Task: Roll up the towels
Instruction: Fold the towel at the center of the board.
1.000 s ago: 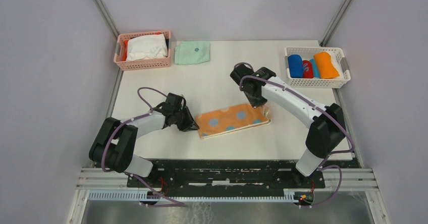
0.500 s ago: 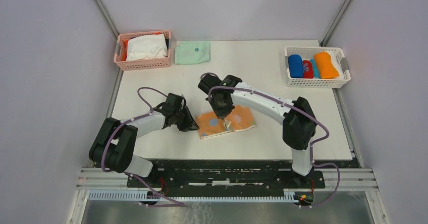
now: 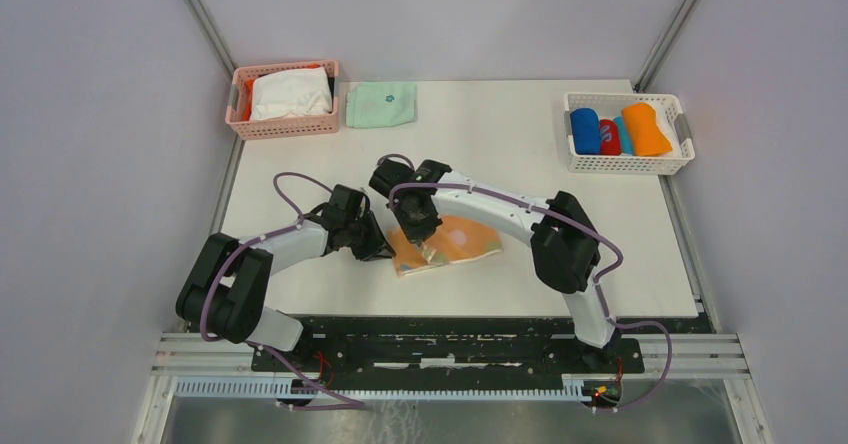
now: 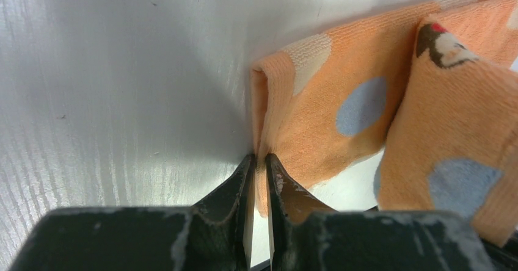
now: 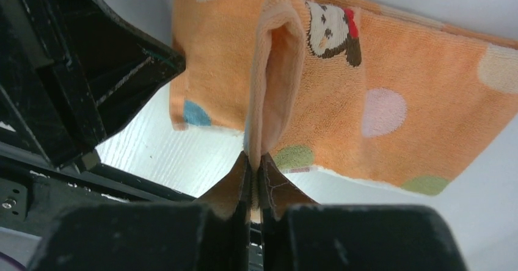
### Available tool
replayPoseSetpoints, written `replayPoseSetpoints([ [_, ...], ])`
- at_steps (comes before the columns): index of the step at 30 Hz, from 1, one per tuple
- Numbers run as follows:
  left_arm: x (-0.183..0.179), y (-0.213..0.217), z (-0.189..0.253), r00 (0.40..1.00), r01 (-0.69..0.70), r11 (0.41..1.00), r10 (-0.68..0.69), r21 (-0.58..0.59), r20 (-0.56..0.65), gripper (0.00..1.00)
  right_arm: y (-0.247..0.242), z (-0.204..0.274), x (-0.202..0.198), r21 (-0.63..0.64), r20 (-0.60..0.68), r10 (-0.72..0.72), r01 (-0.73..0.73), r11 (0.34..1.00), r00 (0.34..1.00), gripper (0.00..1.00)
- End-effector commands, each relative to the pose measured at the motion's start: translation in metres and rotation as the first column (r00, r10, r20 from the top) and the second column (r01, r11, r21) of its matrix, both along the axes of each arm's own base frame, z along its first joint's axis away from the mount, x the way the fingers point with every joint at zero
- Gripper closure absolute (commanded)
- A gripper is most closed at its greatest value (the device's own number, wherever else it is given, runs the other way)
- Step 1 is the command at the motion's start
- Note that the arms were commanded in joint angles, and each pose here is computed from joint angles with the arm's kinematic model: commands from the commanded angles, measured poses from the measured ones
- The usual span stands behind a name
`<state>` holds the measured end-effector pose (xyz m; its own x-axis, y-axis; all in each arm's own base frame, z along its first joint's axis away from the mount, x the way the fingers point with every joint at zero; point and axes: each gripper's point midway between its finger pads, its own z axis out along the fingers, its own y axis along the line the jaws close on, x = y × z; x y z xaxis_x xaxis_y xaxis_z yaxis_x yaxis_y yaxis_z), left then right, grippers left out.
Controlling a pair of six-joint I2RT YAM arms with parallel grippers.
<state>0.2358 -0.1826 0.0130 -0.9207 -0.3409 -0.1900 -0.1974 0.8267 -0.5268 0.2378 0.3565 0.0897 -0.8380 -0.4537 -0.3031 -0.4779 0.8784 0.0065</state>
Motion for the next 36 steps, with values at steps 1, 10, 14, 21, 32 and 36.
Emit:
replayPoseSetpoints([
  [1, -0.007, 0.008, -0.007, 0.999, -0.032, 0.998, 0.033, 0.049, -0.027, 0.81, 0.019, -0.002, 0.012, 0.064, 0.042, -0.027, 0.024, 0.998, 0.999, 0.88],
  [10, -0.008, 0.008, -0.008, 0.999, -0.035, 0.998, 0.036, 0.055, -0.026, 0.80, 0.043, -0.020, -0.001, 0.167, -0.041, 0.027, -0.019, 0.986, 0.999, 0.71],
  [14, -0.009, 0.010, -0.007, 0.999, -0.044, 0.997, 0.046, 0.060, -0.022, 0.79, 0.053, -0.007, -0.013, 0.273, -0.062, 0.077, -0.058, 0.960, 0.995, 0.61],
  [21, -0.013, 0.024, -0.001, 0.996, -0.086, 0.990, 0.087, 0.114, -0.001, 0.73, 0.012, 0.029, -0.007, 0.307, 0.038, 0.063, -0.072, 0.949, 0.997, 0.51],
  [32, 0.004, 0.016, 0.086, 0.965, -0.113, 0.982, 0.072, 0.150, 0.253, 0.54, -0.092, 0.031, 0.021, 0.569, 0.035, -0.133, 0.090, 0.817, 0.990, 0.52],
  [36, 0.010, -0.042, 0.118, 0.946, 0.004, 0.998, -0.024, 0.063, 0.322, 0.54, -0.111, 0.026, 0.025, 0.638, 0.001, -0.169, 0.130, 0.759, 0.986, 0.52],
])
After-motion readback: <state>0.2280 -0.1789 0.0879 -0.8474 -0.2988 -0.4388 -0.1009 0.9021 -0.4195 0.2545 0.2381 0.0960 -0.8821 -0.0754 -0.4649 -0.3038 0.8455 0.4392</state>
